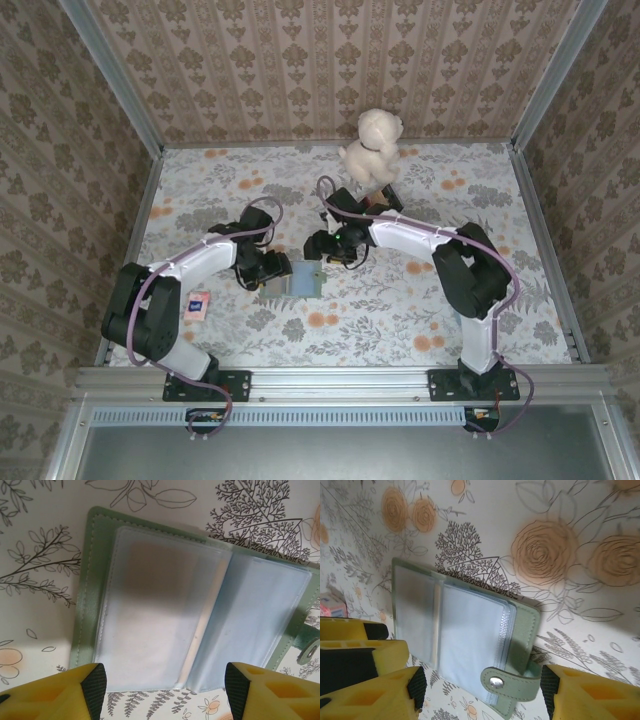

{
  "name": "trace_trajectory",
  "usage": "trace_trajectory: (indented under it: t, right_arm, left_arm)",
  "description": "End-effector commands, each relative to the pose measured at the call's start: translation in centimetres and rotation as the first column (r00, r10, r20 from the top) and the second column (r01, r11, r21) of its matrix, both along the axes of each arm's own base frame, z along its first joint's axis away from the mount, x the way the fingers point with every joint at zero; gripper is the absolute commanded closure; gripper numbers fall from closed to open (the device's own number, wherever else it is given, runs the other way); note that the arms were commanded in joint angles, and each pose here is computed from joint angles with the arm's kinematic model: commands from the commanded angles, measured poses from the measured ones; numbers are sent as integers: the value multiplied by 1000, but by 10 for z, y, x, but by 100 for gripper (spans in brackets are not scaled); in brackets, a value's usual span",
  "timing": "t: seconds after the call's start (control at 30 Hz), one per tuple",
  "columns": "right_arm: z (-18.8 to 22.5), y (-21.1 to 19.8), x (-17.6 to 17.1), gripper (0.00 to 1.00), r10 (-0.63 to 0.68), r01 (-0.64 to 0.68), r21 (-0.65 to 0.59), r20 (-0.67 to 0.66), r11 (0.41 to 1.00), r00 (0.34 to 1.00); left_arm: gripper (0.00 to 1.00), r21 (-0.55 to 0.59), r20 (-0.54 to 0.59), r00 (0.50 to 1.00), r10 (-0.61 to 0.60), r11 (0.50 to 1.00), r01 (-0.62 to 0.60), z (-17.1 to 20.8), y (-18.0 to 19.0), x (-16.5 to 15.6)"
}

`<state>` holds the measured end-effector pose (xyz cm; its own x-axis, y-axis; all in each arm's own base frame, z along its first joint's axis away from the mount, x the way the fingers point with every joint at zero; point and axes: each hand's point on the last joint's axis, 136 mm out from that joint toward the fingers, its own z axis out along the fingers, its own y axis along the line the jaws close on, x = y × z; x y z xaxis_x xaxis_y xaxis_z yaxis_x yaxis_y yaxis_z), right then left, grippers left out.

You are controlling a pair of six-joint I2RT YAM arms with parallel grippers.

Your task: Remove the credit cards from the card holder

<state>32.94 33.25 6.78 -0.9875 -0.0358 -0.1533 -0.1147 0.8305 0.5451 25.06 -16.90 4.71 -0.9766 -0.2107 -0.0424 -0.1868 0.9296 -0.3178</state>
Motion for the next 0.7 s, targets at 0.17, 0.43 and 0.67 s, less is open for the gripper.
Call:
trace_trajectory:
  t: [0.17,0.43,0.67]
  right_arm:
    - [-19,3,-7,35,24,-26,-21,-76,999,997]
    - [-33,1,-11,35,25,-30,-46,-104,999,994]
    - [-41,-1,-14,35,26,-34,-63,-121,997,992]
  left_arm:
    - [31,-4,-26,1000,6,1000,-6,-9,-2,1]
    - [26,12,-59,998,-3,1000,4,-22,-4,-2]
    - [29,-10,-92,995,-33,999,32,-32,-20,-5]
